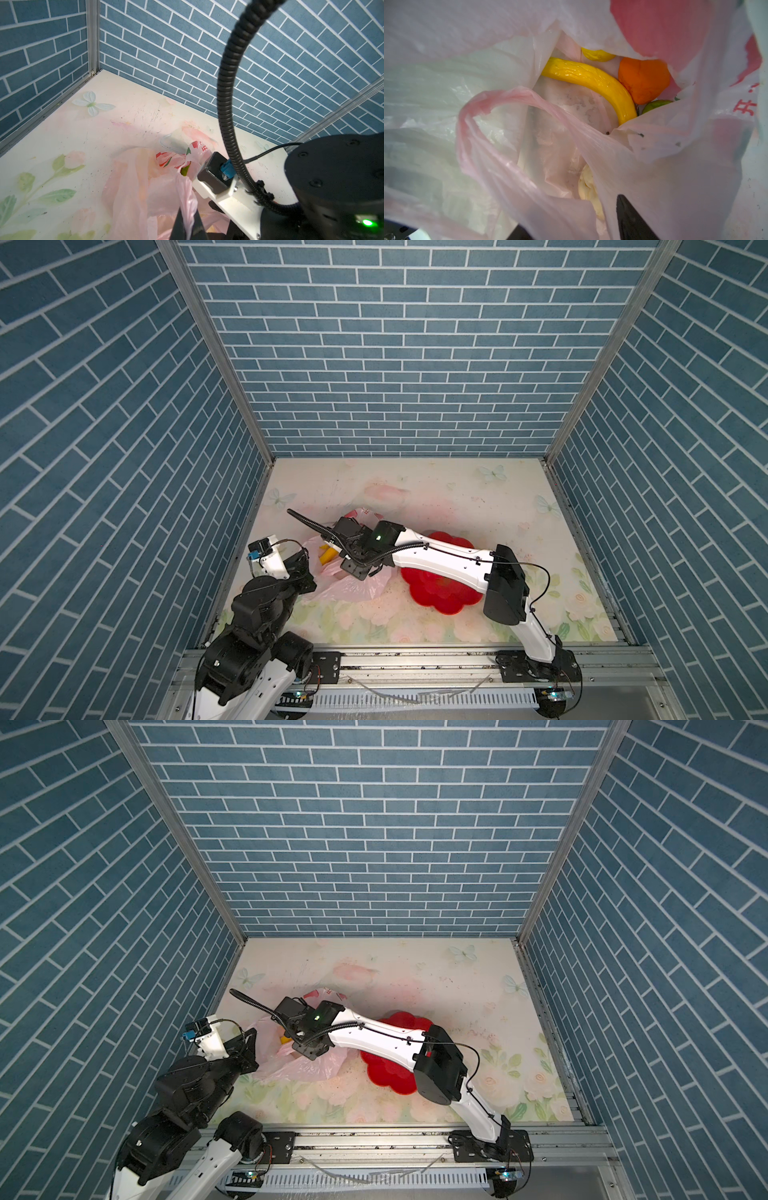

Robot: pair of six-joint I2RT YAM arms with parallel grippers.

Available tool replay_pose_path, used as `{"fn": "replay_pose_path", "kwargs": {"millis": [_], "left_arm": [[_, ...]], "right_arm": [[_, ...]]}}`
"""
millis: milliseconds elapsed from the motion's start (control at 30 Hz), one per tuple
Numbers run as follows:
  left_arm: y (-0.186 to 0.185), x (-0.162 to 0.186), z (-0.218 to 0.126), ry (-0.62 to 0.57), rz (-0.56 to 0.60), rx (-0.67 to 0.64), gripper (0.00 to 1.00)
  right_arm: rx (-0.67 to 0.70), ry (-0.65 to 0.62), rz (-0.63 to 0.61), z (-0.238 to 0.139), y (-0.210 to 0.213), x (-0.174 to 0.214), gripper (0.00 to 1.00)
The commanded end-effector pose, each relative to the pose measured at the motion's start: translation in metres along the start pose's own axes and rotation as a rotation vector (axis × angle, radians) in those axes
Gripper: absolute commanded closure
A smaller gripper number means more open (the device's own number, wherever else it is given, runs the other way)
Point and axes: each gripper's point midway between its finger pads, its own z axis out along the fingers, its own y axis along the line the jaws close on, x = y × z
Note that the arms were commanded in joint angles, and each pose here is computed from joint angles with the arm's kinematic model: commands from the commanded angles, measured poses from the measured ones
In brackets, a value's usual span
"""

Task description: Take the fake fruits out of the plastic bag

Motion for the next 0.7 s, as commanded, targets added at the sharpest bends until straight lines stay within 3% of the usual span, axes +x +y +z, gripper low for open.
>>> {"fn": "replay_pose_path", "kwargs": {"millis": [0,167,267,500,667], "left_arm": [[0.004,0.007,0.001,0.01,-0.002,-0.006,0.93],[0.006,0.009,0.005,0.01,-0.01,-0.018,0.93],[0.008,0.012,0.009,0.011,-0.017,-0.024,0.93],[0.006,0.011,0.012,0.014,0.006,-0.03,0.93],[0.0,0.007,0.018,0.027,0.031,-0.028,0.93]], "right_arm": [[0.0,-0.019,0.012,0.011,0.001,-0.009,0.51],[0.073,-0.061,0.068,0.01,-0.013,-0.016,0.8],[0.134,-0.118,0.154,-0.008,-0.029,-0.019,0.88],[0.202,-0.365,0.433,-0.062,-0.058,-0.006,0.92],[0.285,-0.465,0.575,-0.089,-0.082,0.017,0.92]]}}
